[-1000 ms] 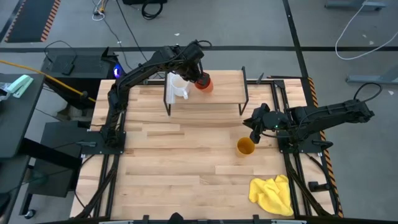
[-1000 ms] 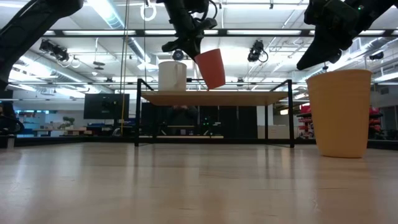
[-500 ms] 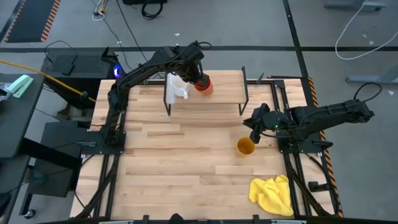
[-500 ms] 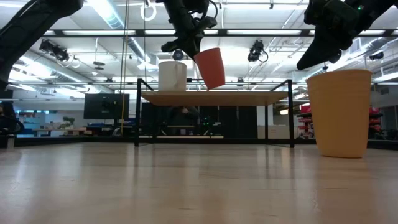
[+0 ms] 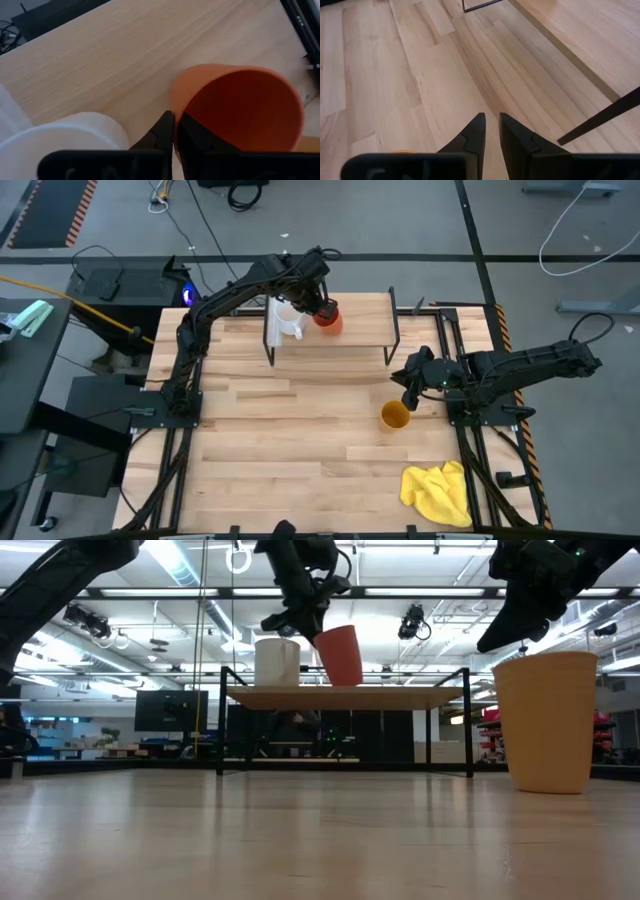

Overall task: Stack small to large cups/mugs on shelf
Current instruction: Put the orange cup on the shelf

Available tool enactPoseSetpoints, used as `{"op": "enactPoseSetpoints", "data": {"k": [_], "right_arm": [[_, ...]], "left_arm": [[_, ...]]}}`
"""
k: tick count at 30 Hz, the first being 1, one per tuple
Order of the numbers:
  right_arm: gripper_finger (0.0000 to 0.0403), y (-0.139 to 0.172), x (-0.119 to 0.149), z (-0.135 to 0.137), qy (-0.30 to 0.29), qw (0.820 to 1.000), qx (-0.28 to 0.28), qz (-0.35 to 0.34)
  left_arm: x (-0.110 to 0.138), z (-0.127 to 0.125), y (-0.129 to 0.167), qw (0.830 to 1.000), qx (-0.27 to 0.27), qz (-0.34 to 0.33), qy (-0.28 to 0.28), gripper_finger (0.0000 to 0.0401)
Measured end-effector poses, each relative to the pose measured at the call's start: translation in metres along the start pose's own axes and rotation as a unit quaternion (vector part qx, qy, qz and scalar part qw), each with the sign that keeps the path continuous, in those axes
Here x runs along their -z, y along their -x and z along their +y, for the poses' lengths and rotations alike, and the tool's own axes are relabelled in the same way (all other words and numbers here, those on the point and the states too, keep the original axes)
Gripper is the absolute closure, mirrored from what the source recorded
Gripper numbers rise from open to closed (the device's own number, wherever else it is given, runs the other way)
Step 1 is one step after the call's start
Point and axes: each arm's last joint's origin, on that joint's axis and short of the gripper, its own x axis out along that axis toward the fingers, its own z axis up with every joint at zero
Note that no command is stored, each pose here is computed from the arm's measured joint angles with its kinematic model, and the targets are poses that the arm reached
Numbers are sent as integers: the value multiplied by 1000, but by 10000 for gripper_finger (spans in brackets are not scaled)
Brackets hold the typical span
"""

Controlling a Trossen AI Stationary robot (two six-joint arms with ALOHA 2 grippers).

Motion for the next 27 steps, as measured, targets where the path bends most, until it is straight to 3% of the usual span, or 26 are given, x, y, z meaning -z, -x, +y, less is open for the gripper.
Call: {"op": "enactPoseSetpoints", "data": {"k": [27], "right_arm": [[342, 0, 0, 0, 1, 1000, 0, 0]], "left_arm": [[-4, -4, 1, 999, 31, -13, -9, 360]]}}
